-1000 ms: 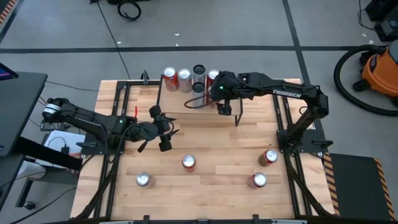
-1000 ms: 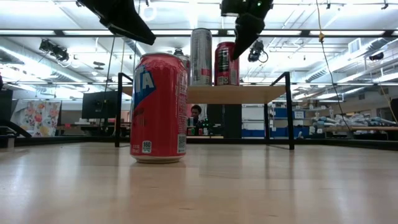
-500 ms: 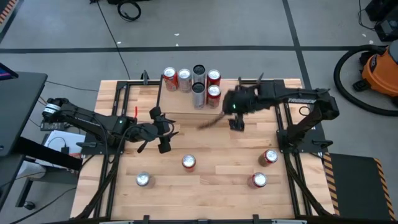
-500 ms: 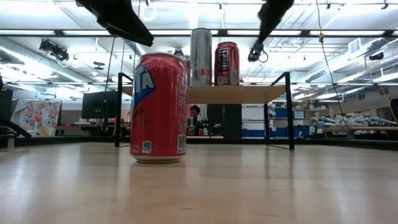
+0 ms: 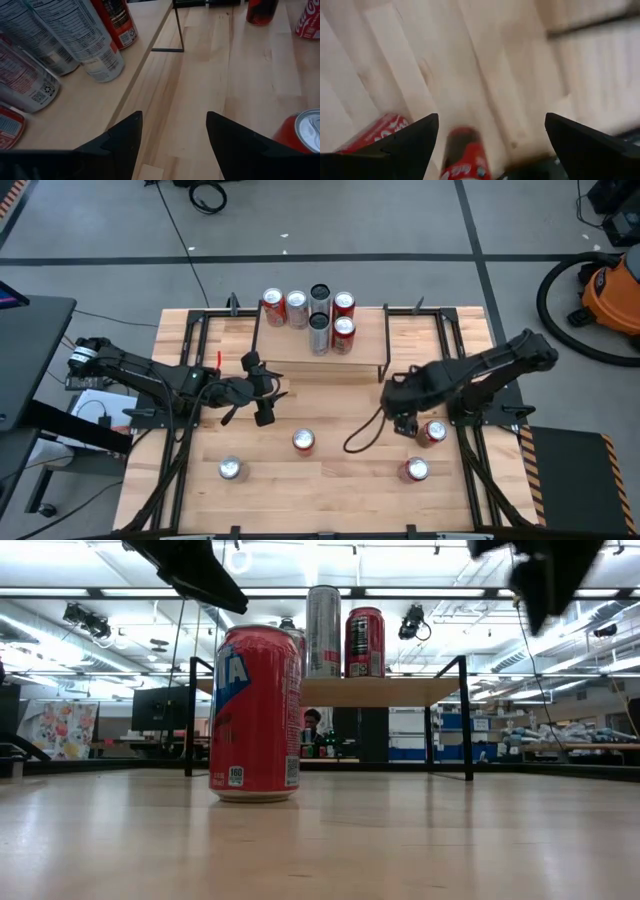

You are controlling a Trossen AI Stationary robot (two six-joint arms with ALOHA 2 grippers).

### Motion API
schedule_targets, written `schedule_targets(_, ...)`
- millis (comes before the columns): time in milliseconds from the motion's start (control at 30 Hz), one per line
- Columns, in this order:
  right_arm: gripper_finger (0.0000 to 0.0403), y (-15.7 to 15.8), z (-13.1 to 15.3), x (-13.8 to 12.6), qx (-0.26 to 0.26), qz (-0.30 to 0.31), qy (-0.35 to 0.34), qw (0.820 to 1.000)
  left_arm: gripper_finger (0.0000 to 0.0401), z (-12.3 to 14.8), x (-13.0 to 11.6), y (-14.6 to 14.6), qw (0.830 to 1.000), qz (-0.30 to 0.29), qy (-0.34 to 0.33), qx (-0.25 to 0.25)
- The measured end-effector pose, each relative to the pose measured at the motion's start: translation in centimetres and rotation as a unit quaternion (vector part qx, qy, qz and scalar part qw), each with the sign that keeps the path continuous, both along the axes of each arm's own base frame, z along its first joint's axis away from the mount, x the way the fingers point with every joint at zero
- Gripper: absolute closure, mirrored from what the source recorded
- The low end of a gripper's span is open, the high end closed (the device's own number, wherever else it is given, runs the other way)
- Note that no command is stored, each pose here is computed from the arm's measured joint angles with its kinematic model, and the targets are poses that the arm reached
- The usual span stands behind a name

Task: Place canned beverage on shelf
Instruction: Put the top red and white soda can on the shelf

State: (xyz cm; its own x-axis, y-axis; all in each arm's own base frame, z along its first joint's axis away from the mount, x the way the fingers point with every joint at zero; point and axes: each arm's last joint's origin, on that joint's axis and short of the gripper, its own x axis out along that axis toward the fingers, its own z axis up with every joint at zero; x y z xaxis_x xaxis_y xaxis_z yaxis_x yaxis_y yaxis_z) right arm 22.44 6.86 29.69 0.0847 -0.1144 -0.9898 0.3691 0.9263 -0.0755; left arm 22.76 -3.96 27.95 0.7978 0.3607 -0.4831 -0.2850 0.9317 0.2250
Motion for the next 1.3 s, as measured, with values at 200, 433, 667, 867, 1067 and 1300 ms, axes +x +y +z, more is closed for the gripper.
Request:
schedule_targets(200,0.0024,0.8,-2.6,-2.4,0.037,-0.056,0.018,0.998,0.0170,0.0,0.0,0.0,1.000,-0.011,0.004,0.002)
schedule_targets(433,0.0014,1.8,-3.2,-4.1,0.040,-0.085,0.020,0.995,0.0170,0.0,0.0,0.0,1.000,-0.012,0.005,0.002)
schedule_targets(667,0.0011,2.5,-5.5,-5.9,0.052,-0.149,0.050,0.986,0.0170,0.0,0.0,0.0,1.000,-0.012,0.005,0.002)
schedule_targets(867,0.0011,3.0,-6.9,-7.2,0.078,-0.195,0.062,0.976,0.0170,0.0,0.0,-0.1,1.000,-0.022,0.007,-0.004)
schedule_targets(1067,0.0025,3.2,-8.3,-7.3,0.096,-0.194,0.060,0.974,0.0170,0.0,0.0,-0.1,1.000,-0.022,0.007,-0.004)
schedule_targets(1300,0.0089,2.2,-8.1,-6.2,0.073,-0.153,0.017,0.985,0.0170,0.0,0.0,-0.1,1.000,-0.022,0.006,-0.004)
